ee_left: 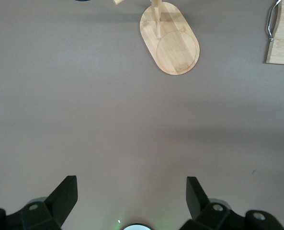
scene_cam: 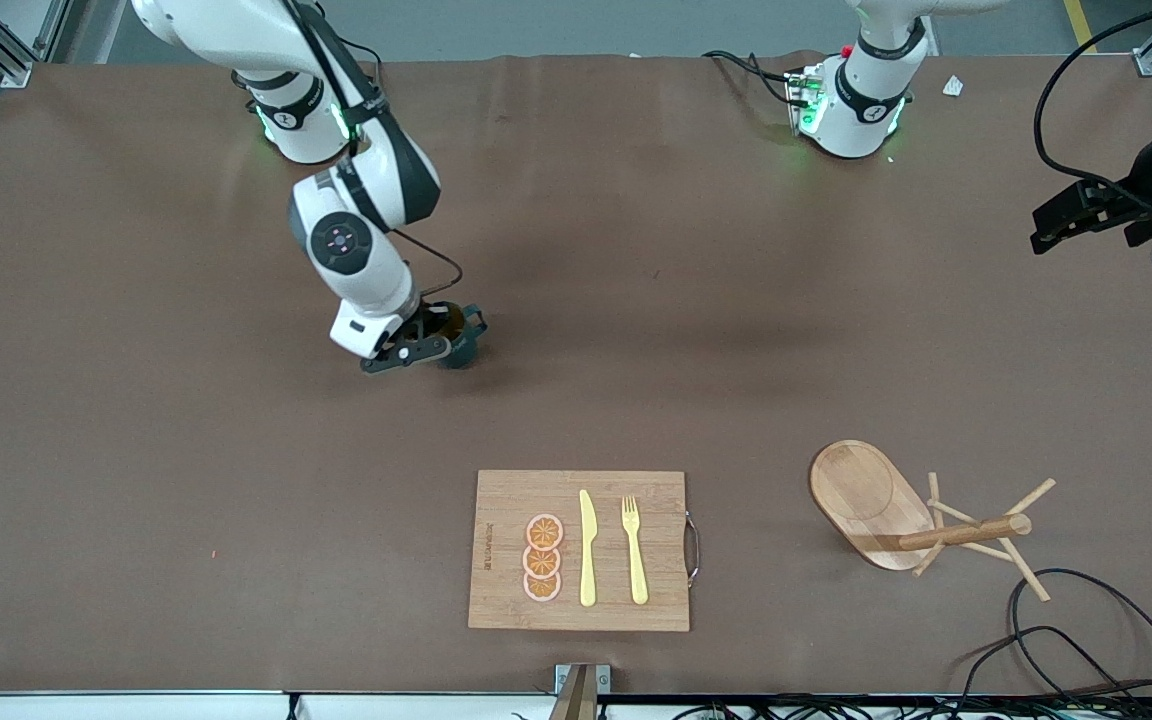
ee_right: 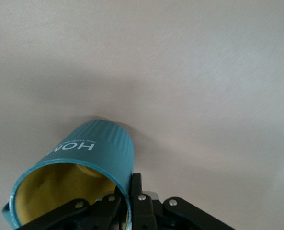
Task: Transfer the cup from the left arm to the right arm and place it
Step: 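Lift the mug with the right gripper while the left gripper returns, then carry the mug with the right gripper away from the cutting board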
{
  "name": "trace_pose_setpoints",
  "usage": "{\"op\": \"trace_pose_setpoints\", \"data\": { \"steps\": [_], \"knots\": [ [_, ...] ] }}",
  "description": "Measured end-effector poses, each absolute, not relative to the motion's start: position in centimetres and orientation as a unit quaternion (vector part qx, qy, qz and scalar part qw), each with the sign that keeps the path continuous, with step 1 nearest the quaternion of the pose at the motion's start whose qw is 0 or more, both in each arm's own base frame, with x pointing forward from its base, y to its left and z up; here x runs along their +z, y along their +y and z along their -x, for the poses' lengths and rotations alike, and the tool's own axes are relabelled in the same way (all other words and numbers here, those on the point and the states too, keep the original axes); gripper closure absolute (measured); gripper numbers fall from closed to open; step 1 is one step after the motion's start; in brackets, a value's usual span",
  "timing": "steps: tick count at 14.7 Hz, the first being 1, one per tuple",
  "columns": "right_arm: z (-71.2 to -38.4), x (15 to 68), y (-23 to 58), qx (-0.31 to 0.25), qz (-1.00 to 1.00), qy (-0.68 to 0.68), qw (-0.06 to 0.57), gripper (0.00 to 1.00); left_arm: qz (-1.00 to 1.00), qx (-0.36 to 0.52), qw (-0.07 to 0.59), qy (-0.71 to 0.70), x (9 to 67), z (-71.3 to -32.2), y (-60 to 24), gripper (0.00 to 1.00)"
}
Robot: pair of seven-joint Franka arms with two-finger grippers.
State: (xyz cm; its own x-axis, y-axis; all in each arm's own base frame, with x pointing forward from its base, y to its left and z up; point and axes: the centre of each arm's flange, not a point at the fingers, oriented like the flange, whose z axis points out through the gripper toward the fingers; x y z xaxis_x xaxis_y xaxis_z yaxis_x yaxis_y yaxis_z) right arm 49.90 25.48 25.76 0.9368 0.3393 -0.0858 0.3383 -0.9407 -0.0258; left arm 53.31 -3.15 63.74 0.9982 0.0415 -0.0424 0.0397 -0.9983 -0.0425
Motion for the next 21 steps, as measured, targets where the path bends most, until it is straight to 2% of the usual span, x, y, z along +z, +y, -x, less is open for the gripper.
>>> {"op": "trace_pose_setpoints", "data": {
  "steps": [4,9,14,21],
  "knots": [
    [-53.3,28.0,19.3,0.043,0.964,-0.262,0.011,0.94,0.999,0.019,0.021,-0.014,64.0,-52.8,-3.9,0.00],
    [-55.7,29.0,10.1,0.039,0.921,-0.387,-0.007,0.94,1.000,0.019,0.022,-0.007,64.0,-52.8,-4.9,0.00],
    [-56.9,29.3,-0.2,0.031,0.851,-0.524,-0.010,0.94,1.000,0.012,0.022,-0.006,64.6,-52.3,-6.5,0.00],
    [-58.0,29.2,-5.0,-0.004,0.716,-0.697,-0.044,0.94,1.000,0.010,0.022,-0.002,64.7,-52.0,-7.8,0.00]
  ]
}}
